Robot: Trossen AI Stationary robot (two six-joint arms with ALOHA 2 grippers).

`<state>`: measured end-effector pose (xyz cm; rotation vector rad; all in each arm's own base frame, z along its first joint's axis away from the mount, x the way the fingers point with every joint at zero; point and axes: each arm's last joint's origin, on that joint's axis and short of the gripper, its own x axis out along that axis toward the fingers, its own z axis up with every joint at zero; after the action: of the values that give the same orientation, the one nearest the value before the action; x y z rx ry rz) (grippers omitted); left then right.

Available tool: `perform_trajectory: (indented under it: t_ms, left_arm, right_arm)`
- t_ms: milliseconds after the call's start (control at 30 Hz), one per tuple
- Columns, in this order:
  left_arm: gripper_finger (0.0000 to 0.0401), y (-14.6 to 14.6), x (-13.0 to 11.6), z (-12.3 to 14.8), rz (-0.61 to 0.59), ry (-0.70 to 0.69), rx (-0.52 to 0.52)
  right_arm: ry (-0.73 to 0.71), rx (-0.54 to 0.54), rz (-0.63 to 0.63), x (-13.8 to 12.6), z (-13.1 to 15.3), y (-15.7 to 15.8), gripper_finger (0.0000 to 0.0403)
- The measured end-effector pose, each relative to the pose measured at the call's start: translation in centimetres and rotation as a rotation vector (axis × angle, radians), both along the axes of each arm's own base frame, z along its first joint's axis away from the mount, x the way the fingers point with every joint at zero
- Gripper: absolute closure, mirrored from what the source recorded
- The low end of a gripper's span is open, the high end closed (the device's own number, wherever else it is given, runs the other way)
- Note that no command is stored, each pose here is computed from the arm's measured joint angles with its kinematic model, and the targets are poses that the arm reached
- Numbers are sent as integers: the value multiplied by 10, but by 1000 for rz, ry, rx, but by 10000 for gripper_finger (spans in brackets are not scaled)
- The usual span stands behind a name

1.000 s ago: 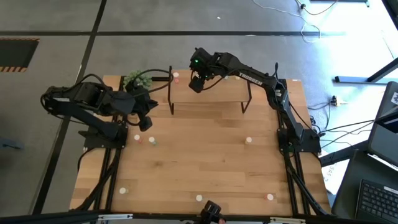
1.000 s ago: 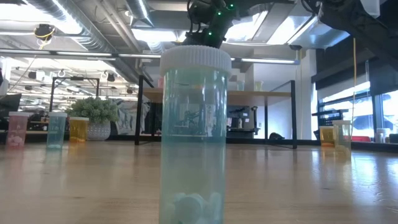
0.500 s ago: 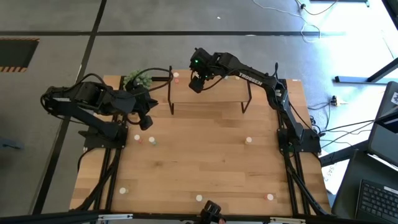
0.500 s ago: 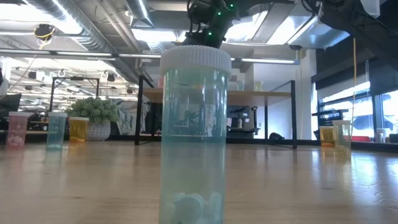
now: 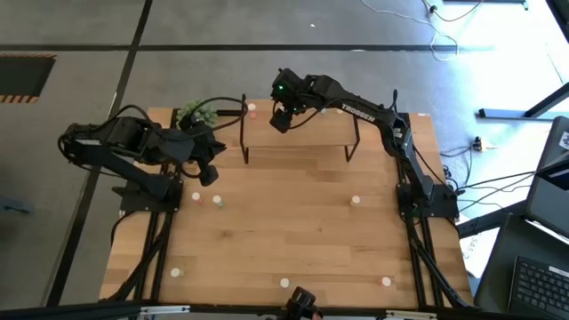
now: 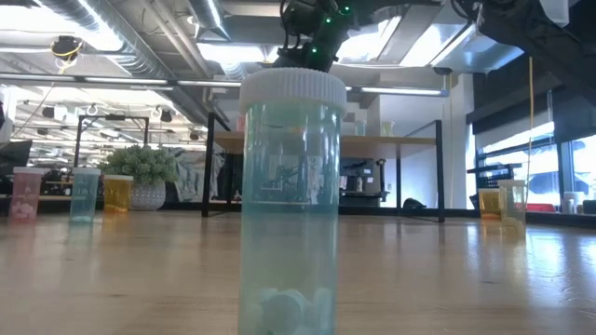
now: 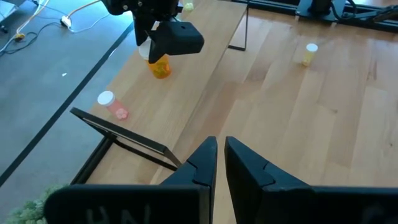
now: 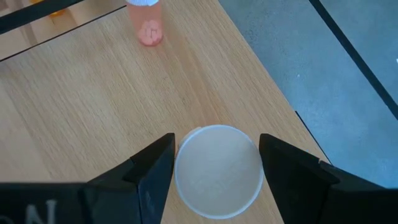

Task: Pick and place medicine bottles onto shelf by color
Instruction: Put the center orange medicine bottle on the shelf

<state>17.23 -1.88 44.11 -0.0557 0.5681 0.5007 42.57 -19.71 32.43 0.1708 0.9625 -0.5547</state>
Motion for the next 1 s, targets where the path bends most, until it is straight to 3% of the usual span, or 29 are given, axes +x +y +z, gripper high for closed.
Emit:
perform_trajectory:
  t_ms: [1000]
  left_arm:
    - [374, 0, 0, 0, 0, 0, 0]
  right_arm:
    - [4, -30, -20, 0, 0, -1, 159]
